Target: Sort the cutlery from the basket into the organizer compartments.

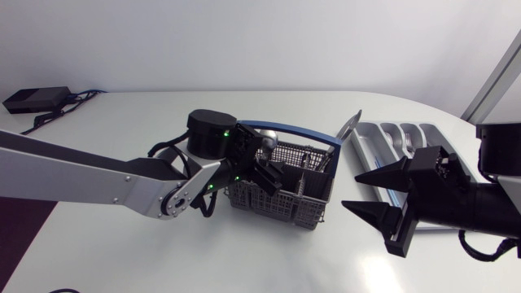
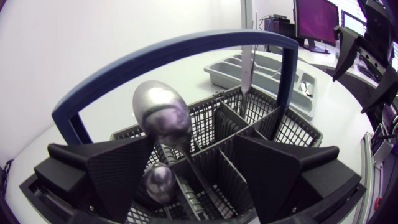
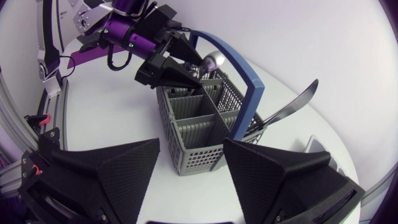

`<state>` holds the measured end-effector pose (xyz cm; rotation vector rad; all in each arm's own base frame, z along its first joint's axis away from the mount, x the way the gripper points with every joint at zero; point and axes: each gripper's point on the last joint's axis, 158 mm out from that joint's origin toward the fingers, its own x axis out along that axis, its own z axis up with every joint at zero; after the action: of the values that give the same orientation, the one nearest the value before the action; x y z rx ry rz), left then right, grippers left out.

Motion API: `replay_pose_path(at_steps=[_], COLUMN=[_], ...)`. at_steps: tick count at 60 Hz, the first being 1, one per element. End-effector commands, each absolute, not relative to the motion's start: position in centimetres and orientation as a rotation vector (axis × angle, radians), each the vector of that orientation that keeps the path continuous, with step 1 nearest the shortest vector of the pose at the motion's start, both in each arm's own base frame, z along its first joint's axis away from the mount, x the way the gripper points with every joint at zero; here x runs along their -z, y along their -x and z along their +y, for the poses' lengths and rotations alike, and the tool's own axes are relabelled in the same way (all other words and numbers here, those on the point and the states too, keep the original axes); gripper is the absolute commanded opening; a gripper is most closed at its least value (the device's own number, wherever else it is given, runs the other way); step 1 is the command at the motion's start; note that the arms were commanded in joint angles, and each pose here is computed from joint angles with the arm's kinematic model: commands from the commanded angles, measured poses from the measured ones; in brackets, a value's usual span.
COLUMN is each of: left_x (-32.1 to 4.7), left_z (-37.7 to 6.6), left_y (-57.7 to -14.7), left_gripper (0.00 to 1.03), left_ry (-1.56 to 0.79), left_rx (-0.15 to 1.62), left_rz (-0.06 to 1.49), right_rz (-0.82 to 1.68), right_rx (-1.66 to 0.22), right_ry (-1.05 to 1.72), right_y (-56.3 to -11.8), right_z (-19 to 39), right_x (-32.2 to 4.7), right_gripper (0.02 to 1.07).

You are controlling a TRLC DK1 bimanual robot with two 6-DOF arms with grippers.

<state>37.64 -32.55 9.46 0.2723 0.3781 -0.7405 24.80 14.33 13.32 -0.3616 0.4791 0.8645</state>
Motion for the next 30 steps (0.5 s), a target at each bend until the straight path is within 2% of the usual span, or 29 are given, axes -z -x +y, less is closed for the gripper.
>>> replay_pose_path(at_steps=[1,5,13,30], left_x=[-8.4,-8.4,-8.6,-9.5], left_z=[-32.2,-32.4,-33.0,-32.9], left_y=[-38.4,-38.8,-38.6,-38.8], left_gripper=[0.84,0.78,0.58,0.24], left_ry=[-0.22,-0.205,-0.199,-0.161], left_rx=[0.74,0.738,0.75,0.742], left_rz=[0.409,0.412,0.396,0.357], right_rz=[0.5,0.499,0.503,0.504], right_rx=[-0.89,-0.892,-0.899,-0.913], right_ry=[0.368,0.37,0.375,0.384], right_y=[-24.0,-23.9,-23.7,-23.5], right_z=[14.6,14.6,14.7,15.1], right_x=[-12.3,-12.3,-12.0,-11.9], right_gripper=[0.77,0.77,0.77,0.77])
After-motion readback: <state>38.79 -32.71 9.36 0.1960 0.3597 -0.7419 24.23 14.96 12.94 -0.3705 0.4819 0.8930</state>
